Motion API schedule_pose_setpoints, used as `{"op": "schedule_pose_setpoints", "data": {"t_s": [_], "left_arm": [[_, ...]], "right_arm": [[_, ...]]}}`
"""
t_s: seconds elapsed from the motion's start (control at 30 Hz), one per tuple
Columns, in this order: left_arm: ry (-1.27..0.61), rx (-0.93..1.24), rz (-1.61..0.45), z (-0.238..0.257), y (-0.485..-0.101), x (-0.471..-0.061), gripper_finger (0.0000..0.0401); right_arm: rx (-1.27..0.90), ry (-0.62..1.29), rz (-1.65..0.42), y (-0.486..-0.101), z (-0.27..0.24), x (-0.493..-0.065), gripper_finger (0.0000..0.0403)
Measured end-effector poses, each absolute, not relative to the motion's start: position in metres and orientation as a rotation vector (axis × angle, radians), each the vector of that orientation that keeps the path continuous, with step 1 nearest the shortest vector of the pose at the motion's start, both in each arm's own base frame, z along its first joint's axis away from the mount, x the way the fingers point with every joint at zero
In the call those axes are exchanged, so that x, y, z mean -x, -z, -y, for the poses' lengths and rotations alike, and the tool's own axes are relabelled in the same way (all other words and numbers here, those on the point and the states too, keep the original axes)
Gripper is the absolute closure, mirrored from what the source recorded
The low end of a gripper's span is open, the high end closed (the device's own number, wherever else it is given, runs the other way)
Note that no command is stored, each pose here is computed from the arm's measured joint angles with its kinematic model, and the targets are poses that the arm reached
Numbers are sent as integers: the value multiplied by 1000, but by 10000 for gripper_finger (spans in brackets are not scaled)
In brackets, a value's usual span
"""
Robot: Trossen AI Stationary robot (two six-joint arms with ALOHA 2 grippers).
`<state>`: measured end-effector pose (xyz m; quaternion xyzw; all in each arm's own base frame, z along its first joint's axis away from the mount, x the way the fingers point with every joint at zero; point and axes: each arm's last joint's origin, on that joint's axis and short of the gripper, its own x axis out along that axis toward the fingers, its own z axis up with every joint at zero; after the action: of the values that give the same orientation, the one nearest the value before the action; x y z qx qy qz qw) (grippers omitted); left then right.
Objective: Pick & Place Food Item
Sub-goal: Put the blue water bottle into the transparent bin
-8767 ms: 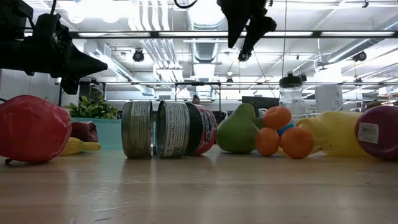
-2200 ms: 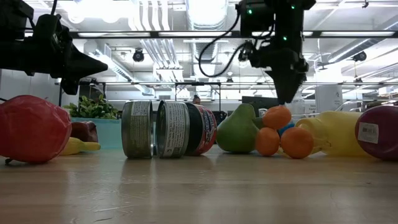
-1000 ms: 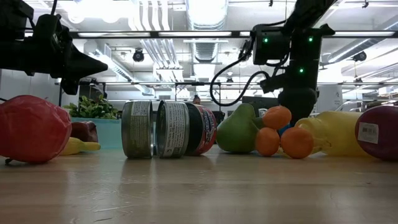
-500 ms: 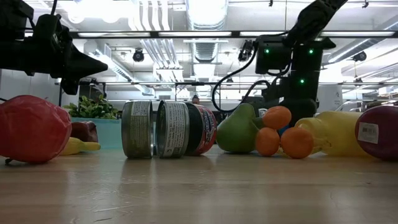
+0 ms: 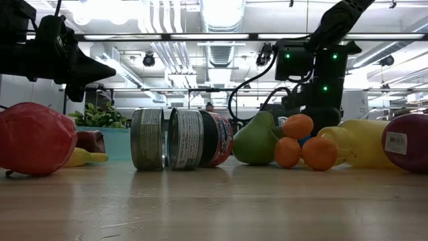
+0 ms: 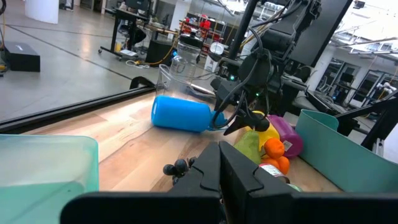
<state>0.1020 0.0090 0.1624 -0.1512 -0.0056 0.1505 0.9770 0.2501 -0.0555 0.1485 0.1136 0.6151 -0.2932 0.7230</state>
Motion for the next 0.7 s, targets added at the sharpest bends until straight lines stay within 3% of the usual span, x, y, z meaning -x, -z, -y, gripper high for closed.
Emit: {"op": "schedule_pose_setpoints", "data": {"t_s": [0.7], "left_arm": [[-303,305,12,-9,-162,-102,400]], "right_arm": [[-258,653,-1355,-149,55,-250,360]]}}
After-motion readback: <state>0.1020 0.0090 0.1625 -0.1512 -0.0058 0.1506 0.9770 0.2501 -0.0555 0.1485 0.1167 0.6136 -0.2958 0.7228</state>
